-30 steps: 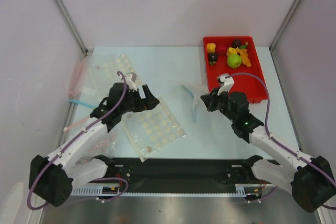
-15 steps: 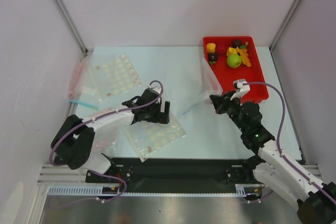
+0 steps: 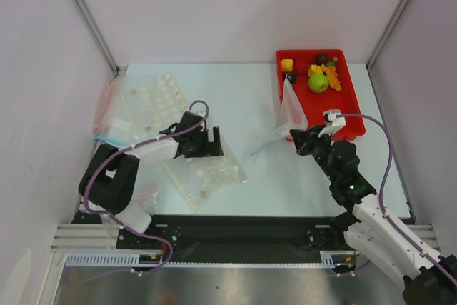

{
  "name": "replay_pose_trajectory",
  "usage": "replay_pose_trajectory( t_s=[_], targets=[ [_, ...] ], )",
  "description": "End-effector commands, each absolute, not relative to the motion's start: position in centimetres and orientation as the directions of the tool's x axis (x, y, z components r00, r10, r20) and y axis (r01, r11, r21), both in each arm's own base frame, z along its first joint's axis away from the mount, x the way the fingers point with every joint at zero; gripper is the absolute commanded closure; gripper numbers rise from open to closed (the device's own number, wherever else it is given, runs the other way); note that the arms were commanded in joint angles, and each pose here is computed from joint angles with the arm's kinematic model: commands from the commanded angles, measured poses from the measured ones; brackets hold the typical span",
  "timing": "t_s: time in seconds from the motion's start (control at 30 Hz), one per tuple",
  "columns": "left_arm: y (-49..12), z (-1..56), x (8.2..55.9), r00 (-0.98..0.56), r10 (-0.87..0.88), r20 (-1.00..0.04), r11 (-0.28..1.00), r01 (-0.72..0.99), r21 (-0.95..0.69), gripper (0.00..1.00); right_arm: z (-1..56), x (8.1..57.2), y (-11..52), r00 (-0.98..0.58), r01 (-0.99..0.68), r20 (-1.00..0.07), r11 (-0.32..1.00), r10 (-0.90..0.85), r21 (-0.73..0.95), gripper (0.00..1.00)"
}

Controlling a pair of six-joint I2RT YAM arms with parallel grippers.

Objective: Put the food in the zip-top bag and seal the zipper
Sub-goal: Move the zipper food storage bag to the center of the board.

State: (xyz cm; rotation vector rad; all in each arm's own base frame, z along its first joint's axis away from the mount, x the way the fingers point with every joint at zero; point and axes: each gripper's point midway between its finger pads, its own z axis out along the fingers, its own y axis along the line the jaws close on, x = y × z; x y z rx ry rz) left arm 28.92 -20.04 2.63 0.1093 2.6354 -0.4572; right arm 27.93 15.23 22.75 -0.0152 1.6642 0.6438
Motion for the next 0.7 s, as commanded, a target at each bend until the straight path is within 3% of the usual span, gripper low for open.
replay_pose_trajectory(
  t_s=[0.0,0.17,0.27,0.4,0.53,0.67],
  targets=[
    [-17.4,1.3,29.6,-0.901,-0.172,-0.399,0.910,0.011,-0.416,0.00,23.8,27.9,14.8,-0.177,-0.356,-0.914,0.842,0.366,0.406,1.00],
    [-10.4,1.0,31.0,-0.818,-0.413,-0.401,0.873,-0.231,-0.429,0.00,24.1,27.8,14.8,-0.170,-0.363,-0.914,0.839,0.368,0.405,1.00],
    [-7.0,2.8,31.3,-0.733,-0.483,-0.479,0.866,-0.318,-0.387,0.00,24.2,27.8,14.7,-0.165,-0.362,-0.914,0.839,0.370,0.405,1.00],
    [-4.0,9.8,31.3,-0.529,-0.499,-0.686,0.865,-0.341,-0.367,0.00,24.0,27.8,14.9,-0.173,-0.365,-0.915,0.839,0.365,0.404,1.00],
    [-2.2,14.3,29.8,-0.340,-0.509,-0.791,0.851,-0.341,-0.400,0.00,24.1,27.8,14.7,-0.169,-0.361,-0.916,0.842,0.364,0.401,1.00],
    [-3.5,15.6,29.1,-0.310,-0.484,-0.818,0.872,-0.252,-0.420,0.00,24.1,27.8,14.8,-0.171,-0.364,-0.917,0.841,0.361,0.399,1.00]
  ],
)
